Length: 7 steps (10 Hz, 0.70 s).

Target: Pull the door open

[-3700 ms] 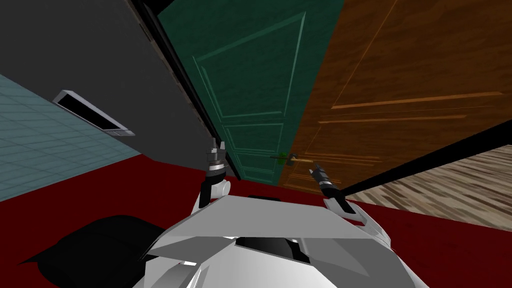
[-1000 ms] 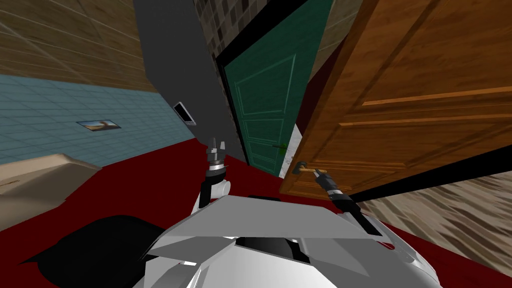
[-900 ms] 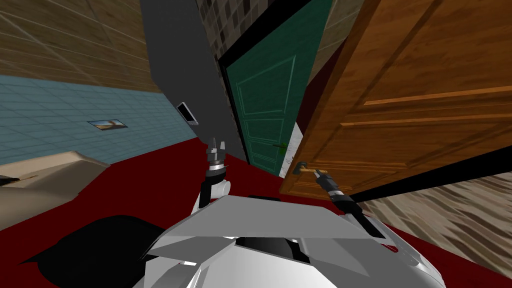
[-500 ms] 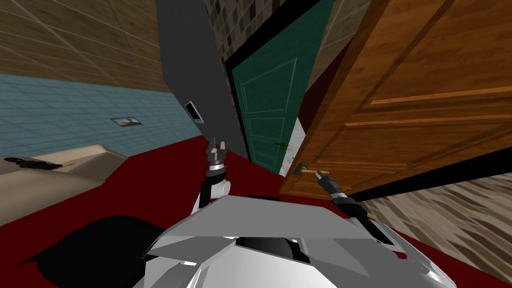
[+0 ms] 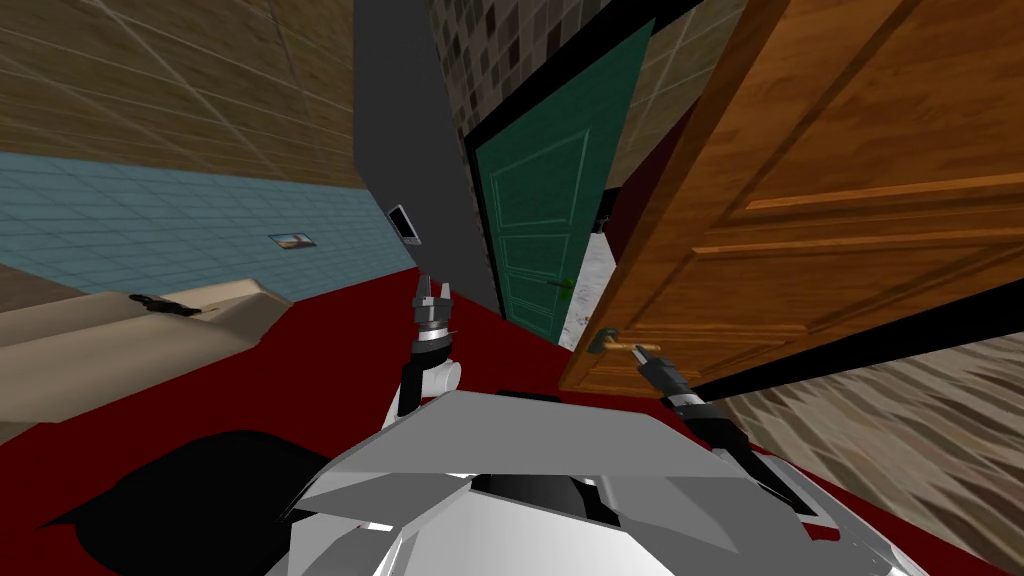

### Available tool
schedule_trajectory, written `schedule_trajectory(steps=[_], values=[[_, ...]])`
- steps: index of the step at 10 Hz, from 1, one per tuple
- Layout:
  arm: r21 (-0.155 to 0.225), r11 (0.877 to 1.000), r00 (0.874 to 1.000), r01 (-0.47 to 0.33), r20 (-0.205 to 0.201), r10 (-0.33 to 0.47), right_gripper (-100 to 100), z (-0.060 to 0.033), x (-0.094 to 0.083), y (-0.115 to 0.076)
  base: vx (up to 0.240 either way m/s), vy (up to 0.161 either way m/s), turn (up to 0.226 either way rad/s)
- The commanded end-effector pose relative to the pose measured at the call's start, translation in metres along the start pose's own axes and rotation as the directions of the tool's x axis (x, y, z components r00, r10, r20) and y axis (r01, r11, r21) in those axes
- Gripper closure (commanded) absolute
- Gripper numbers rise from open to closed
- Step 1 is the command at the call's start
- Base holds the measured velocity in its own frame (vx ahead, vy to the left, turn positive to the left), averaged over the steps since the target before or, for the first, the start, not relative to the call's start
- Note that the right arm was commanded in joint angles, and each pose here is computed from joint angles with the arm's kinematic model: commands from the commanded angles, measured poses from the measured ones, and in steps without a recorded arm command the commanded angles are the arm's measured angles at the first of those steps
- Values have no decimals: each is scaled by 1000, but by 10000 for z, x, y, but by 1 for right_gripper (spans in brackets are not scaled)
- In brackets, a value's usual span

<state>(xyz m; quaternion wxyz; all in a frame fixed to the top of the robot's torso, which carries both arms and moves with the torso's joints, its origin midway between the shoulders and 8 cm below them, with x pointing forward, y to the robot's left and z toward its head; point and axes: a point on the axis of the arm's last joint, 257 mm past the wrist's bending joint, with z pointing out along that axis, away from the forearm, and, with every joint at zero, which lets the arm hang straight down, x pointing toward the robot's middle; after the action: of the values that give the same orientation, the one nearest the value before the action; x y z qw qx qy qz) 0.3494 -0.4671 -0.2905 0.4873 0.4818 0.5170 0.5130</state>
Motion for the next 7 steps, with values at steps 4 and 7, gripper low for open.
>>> schedule_trajectory(steps=[4,7], values=[[3,1000,999,-5,-35,5,100,-113,27,-18,-175,-55,123],[3,1000,1000,-7,-15,7,-100,-183,-24,-22,-183,35,-120]])
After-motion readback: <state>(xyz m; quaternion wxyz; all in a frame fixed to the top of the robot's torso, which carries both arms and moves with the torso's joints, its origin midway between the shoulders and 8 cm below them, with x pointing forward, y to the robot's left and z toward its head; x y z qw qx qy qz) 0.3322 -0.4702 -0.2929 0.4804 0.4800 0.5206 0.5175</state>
